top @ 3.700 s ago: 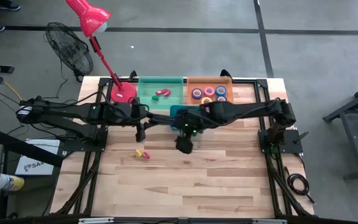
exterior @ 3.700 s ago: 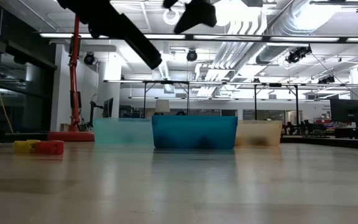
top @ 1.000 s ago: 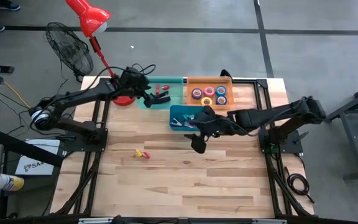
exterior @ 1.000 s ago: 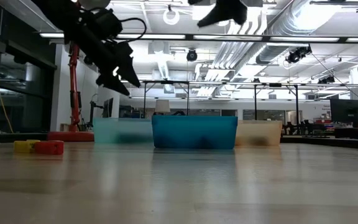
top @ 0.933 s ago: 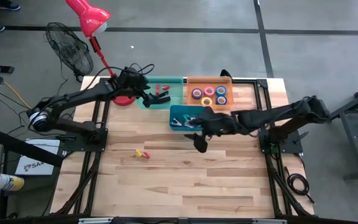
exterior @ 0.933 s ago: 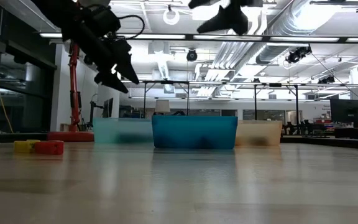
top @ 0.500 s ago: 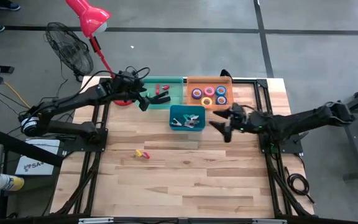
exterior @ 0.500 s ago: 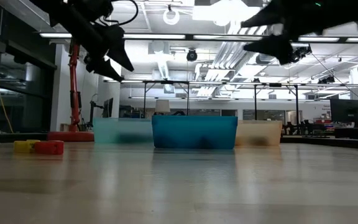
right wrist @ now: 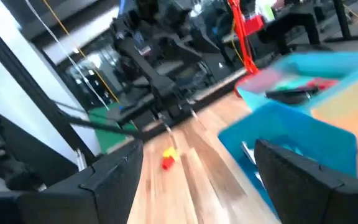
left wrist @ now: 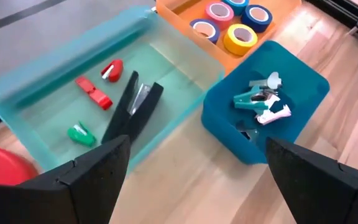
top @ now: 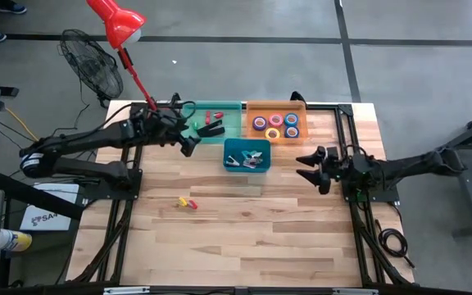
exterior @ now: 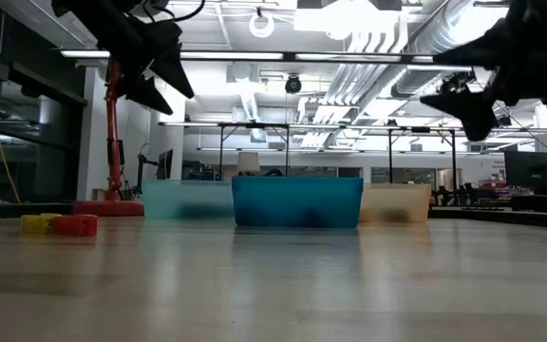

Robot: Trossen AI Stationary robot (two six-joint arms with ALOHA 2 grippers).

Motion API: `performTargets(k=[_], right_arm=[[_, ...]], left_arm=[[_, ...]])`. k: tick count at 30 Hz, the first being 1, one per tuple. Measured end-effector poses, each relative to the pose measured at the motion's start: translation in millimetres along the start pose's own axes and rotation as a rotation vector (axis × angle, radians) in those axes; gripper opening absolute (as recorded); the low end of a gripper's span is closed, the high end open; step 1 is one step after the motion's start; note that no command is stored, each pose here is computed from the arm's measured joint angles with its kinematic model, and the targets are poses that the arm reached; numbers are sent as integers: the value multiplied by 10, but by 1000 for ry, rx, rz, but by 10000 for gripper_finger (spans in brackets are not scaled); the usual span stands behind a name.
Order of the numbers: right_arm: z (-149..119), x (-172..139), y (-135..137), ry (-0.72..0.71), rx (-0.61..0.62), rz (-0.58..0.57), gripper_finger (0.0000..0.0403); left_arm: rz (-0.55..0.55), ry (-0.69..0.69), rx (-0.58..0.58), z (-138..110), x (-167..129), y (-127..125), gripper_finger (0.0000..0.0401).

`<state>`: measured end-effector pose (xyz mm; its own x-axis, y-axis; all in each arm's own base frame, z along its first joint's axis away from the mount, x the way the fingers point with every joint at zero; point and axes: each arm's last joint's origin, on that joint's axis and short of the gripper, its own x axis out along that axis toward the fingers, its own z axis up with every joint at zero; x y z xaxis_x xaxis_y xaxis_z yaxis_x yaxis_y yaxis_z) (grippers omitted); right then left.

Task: Pick and place Stapler, Stapler remover, tape
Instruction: Put the yellow stapler into the green bin

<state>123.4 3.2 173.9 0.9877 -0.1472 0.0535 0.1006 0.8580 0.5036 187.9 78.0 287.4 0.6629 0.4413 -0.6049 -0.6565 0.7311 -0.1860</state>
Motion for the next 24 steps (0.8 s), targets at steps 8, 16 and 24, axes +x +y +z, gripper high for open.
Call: performTargets(k=[8, 16, 24], right_arm=[[-110, -110, -92, 145, -20, -85, 299], [-142, -158, -100, 216, -80, -42, 299], [-153, -155, -103, 231, -118, -38, 299]], left_arm=[[41, 68, -32, -161, -61, -142, 365], [52, 159, -31, -355, -143, -290, 365], [-43, 342, 51, -579, -257, -426, 365]])
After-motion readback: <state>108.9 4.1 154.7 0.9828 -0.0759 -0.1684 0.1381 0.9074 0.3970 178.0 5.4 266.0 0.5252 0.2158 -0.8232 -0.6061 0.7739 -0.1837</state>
